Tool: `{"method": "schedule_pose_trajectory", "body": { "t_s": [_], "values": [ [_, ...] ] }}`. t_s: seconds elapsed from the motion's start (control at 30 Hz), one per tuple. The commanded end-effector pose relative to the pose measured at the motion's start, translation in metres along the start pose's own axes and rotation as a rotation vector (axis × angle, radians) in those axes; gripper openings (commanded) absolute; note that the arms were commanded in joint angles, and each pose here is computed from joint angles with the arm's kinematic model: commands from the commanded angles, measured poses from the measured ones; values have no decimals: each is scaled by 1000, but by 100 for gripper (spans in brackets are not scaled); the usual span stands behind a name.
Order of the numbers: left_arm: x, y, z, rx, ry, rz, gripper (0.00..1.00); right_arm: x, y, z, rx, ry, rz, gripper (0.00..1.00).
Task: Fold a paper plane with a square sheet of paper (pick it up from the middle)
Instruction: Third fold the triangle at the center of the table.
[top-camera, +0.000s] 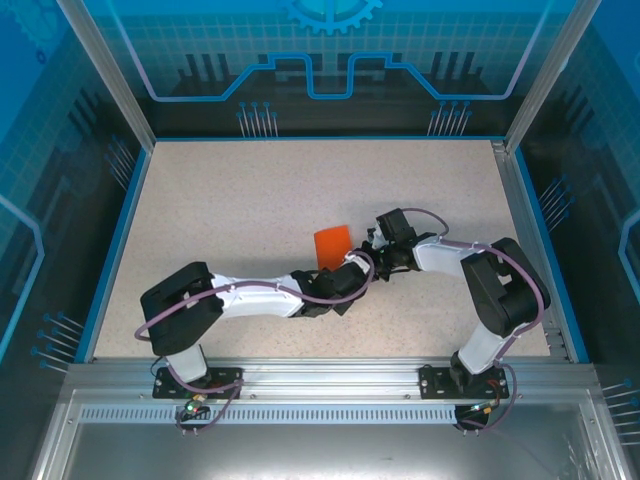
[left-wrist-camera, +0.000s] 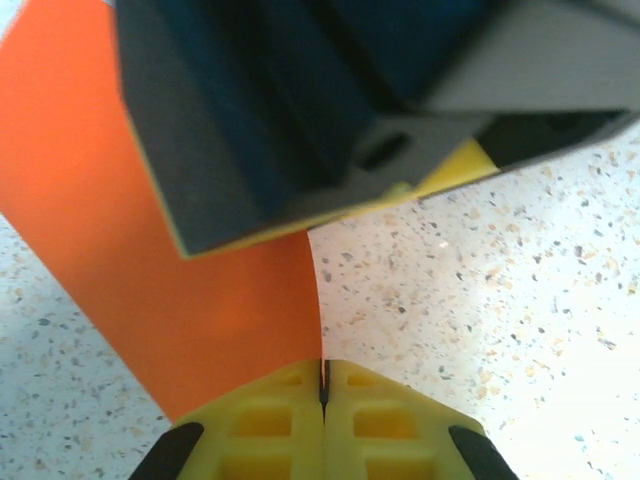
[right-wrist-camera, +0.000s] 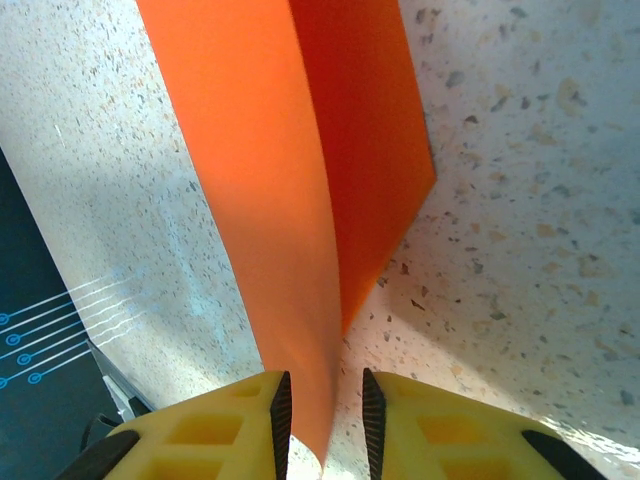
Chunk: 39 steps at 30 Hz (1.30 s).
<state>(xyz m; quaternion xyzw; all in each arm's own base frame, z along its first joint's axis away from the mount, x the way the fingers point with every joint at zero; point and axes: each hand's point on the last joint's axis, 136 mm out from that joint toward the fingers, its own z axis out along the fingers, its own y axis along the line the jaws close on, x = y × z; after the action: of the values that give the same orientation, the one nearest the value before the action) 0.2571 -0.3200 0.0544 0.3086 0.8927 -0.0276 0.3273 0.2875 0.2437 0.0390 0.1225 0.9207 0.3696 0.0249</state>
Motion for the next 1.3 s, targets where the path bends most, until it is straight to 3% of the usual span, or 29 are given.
{"method": "schedule_pose_trajectory", "body": {
  "t_s": [0.0,0.3,0.5,0.67,0.8,1.27],
  "values": [
    [-6,8,-7,25,-26,-47,0,-6,9,-13,-20,-16,-13,28],
    [-3,10,-15,302,13,-204,0,-14,1,-35,51,-75,-30,38],
    [3,8,-15,499,87,-276,0,-27,11,-44,72,-105,-91,33],
    [5,12,-10,534,122,-313,0,-38,27,-34,45,-69,-127,20],
    [3,17,-10,540,130,-331,0,-45,35,-20,42,-31,-144,16],
    [11,22,-9,546,174,-361,0,-64,30,23,113,49,-171,14]
  ]
}}
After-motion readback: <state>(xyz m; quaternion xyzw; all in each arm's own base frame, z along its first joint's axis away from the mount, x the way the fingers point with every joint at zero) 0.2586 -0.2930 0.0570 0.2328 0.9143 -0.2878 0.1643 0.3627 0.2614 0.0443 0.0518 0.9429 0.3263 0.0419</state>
